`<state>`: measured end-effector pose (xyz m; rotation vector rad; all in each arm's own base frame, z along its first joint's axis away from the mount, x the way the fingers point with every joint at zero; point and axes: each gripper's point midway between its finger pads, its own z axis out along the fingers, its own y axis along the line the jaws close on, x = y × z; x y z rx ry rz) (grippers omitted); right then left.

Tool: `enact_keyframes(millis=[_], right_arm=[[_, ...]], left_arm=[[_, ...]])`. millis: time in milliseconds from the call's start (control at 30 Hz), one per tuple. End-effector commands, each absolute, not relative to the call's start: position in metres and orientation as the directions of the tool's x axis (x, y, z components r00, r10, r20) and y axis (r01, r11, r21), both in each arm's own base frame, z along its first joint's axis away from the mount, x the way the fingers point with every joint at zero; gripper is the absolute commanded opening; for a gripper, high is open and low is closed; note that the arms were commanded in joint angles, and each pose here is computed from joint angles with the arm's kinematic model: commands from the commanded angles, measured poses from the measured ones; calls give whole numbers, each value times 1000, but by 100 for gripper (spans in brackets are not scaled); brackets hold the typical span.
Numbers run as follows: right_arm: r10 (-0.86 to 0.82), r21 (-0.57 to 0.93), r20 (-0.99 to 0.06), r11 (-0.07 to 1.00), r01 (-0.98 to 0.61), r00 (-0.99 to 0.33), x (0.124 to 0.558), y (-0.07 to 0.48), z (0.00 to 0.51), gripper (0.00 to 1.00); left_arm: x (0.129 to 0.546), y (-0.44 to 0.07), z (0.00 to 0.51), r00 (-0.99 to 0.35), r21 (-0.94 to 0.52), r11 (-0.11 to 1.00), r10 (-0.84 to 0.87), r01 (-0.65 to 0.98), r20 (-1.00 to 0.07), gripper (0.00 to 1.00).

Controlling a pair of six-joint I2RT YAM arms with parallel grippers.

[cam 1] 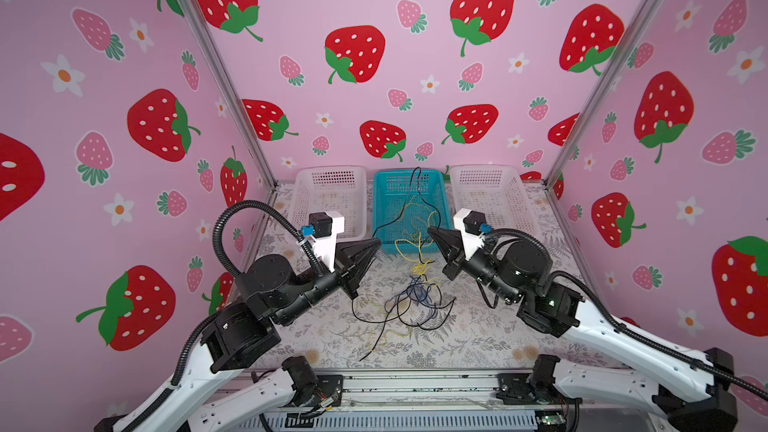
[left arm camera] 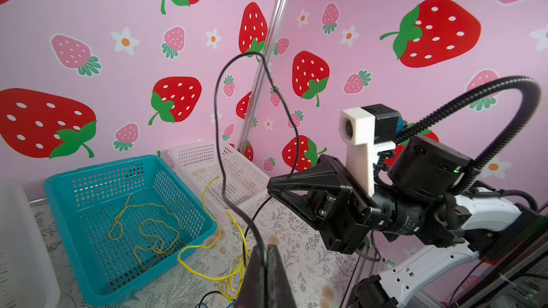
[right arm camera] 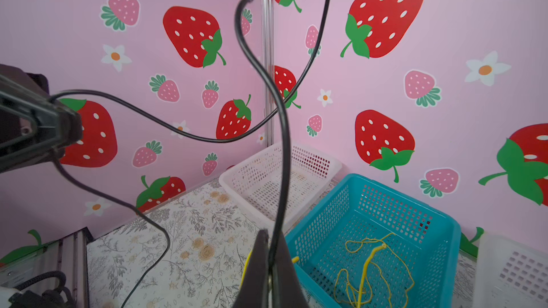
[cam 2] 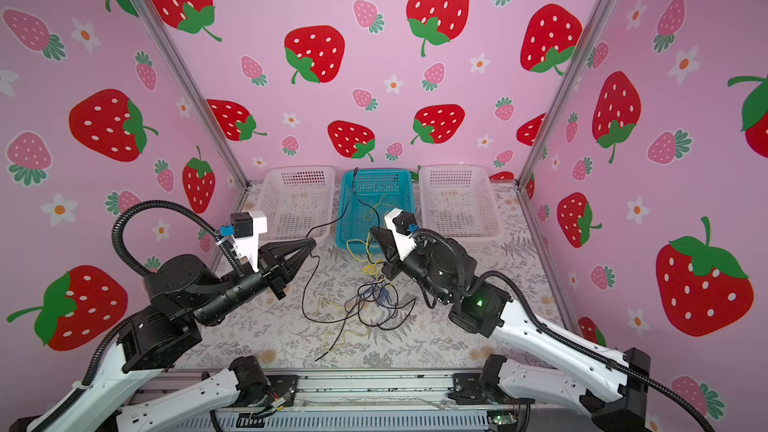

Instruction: Untangle the cables

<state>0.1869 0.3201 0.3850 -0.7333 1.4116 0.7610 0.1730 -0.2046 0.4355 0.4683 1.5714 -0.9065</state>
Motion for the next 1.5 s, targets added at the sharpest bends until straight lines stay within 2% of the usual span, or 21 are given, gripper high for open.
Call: enact_keyframes(millis=[0, 100, 200, 367, 567, 700, 967, 1100, 1400, 1467], right_arm=[[32, -3, -999, 616, -788, 28, 193, 312, 376, 0], [-69, -21, -997, 578, -816, -24, 196, 330, 349, 0], [-22, 23, -999, 459, -888, -37, 178, 336, 344, 0], [-70, 32, -995, 448, -894, -71, 180, 338, 320, 0], [-69, 32, -996, 356, -934, -61, 162, 342, 312, 0], [-79, 38, -995, 262, -964, -61, 147, 349, 309, 0], [-98, 49, -993, 210, -976, -71, 140, 355, 305, 0], [-105, 49, -992, 194, -980, -71, 137, 356, 305, 0], [-122, 28, -991, 190, -981, -51, 135, 351, 306, 0], [-126, 28, -991, 188, -982, -52, 134, 351, 306, 0]], left_arm=[[174, -205, 441, -208, -306, 603, -227, 737, -951, 0], [174, -208, 439, -216, -313, 591, -231, 743, -949, 0], [175, -211, 435, -226, -319, 585, -228, 745, -947, 0], [173, -220, 424, -259, -351, 545, -240, 761, -935, 0], [172, -235, 412, -325, -424, 474, -279, 772, -904, 1], [174, -248, 402, -378, -472, 420, -291, 775, -879, 12], [183, -265, 389, -434, -529, 379, -310, 759, -846, 24], [187, -270, 379, -443, -520, 403, -273, 754, -854, 28], [201, -258, 364, -406, -433, 553, -179, 712, -896, 33], [203, -257, 359, -406, -419, 576, -160, 702, -900, 37]])
